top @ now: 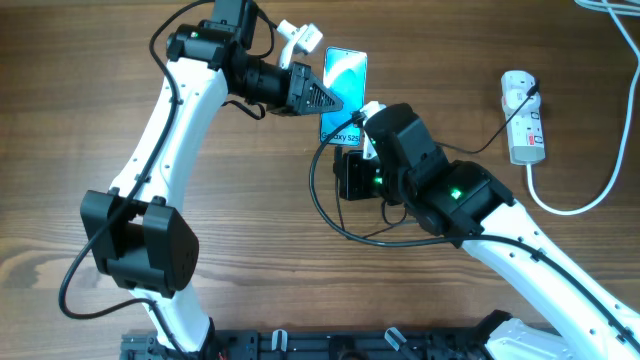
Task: Plug charger to phone and switch on socket
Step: 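Lower the connected phone and plug together onto the table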
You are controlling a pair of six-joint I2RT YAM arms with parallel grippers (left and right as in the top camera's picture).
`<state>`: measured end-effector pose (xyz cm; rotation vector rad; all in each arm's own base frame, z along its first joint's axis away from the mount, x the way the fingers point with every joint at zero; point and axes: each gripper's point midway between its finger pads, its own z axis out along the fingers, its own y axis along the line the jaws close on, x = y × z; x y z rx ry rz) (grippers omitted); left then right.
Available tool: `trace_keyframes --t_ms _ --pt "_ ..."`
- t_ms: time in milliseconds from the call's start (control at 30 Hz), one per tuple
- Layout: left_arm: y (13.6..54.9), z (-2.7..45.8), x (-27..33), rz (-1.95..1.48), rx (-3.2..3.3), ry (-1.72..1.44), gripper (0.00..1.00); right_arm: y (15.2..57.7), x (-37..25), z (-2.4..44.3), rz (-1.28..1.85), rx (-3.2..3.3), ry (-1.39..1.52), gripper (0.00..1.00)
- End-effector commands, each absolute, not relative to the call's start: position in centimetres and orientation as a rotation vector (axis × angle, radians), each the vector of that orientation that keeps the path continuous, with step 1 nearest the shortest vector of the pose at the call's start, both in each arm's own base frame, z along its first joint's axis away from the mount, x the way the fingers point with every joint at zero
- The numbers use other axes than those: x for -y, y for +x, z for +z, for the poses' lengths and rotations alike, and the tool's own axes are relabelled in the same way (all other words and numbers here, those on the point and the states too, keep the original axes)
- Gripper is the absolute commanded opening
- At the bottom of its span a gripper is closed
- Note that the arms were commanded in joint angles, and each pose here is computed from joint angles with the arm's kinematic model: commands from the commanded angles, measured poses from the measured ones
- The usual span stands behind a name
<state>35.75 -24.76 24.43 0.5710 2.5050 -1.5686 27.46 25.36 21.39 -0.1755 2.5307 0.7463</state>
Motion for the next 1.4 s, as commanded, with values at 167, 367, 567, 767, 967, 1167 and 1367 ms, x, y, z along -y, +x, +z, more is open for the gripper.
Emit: trace_keyframes --t_ms 167,367,567,767,967,1167,1367 --pt "35.7 24.2 24.2 -1.447 -2.605 0.484 0.04 29.2 -24.6 22.5 0.707 -2.473 -0.177 0.69" --pt "37.9 18.8 21.0 -1.030 -2.847 0.193 0.04 27.3 -22.9 20.1 0.620 -2.615 -0.139 1.00" --pt "37.7 11.4 21.0 -1.018 -3.011 0.114 0.04 26.4 -22.0 18.0 0.598 -2.703 0.025 1.00" --pt "37.6 6.8 22.1 -1.033 -3.097 0.110 0.04 26.3 -22.6 16.5 0.608 -2.758 0.044 1.00" --pt "38.1 5.2 23.5 -1.063 -3.078 0.153 0.04 26.1 -23.3 14.8 0.615 -2.826 0.036 1.00" --pt "38.1 3.9 23.3 -1.050 -3.064 0.160 0.04 26.1 -23.3 14.8 0.618 -2.829 0.035 1.00" --pt "37.9 2.5 22.8 -0.998 -3.075 0.156 0.05 26.0 -23.3 14.8 0.618 -2.830 0.036 1.00"
